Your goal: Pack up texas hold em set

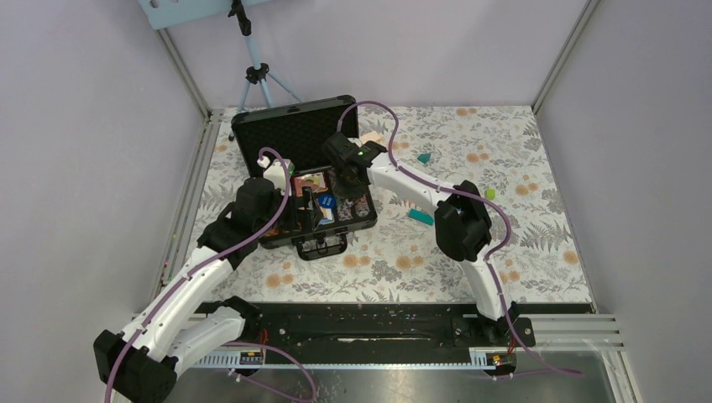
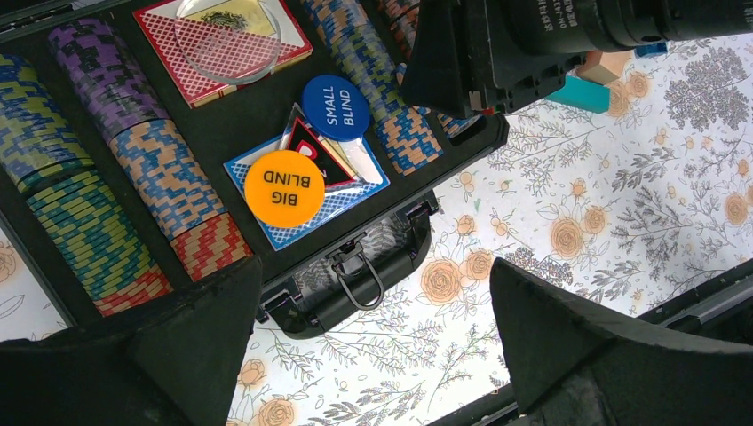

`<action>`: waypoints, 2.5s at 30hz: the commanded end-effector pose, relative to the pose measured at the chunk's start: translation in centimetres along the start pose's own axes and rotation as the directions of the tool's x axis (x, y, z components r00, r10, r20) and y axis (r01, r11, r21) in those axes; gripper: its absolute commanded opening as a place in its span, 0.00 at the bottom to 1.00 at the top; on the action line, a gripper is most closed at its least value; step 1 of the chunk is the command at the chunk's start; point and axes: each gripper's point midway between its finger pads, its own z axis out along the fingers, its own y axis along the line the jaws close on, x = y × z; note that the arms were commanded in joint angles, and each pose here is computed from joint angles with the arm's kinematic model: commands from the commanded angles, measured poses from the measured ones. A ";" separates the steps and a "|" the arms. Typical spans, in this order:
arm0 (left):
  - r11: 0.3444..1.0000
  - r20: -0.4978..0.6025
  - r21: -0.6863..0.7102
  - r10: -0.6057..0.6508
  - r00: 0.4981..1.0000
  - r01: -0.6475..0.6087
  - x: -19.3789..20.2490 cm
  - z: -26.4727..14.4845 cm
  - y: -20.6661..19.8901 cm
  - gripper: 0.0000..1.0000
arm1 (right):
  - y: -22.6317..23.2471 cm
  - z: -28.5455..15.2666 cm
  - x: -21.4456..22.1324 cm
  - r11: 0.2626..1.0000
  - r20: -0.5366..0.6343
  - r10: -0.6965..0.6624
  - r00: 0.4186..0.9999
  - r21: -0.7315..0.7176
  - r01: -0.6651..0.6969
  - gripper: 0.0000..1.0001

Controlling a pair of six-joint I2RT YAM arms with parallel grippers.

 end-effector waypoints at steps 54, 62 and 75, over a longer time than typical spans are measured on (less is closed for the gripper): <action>1.000 0.026 0.003 0.007 1.000 -0.007 -1.0 0.0 -0.1 0.99 | -1.6 -4.8 -3.1 0.987 0.156 -0.103 0.982 -0.105 0.120 0.00; 1.000 0.031 -0.005 0.005 1.000 -0.005 -1.2 -0.1 0.1 0.99 | -3.5 -9.8 -6.0 0.854 0.286 -0.352 0.891 -0.291 0.431 0.00; 1.000 0.036 -0.015 0.002 0.999 -0.001 -1.3 -0.1 0.4 0.99 | -4.8 -9.9 0.1 0.274 0.481 -0.777 0.406 -0.323 0.906 0.00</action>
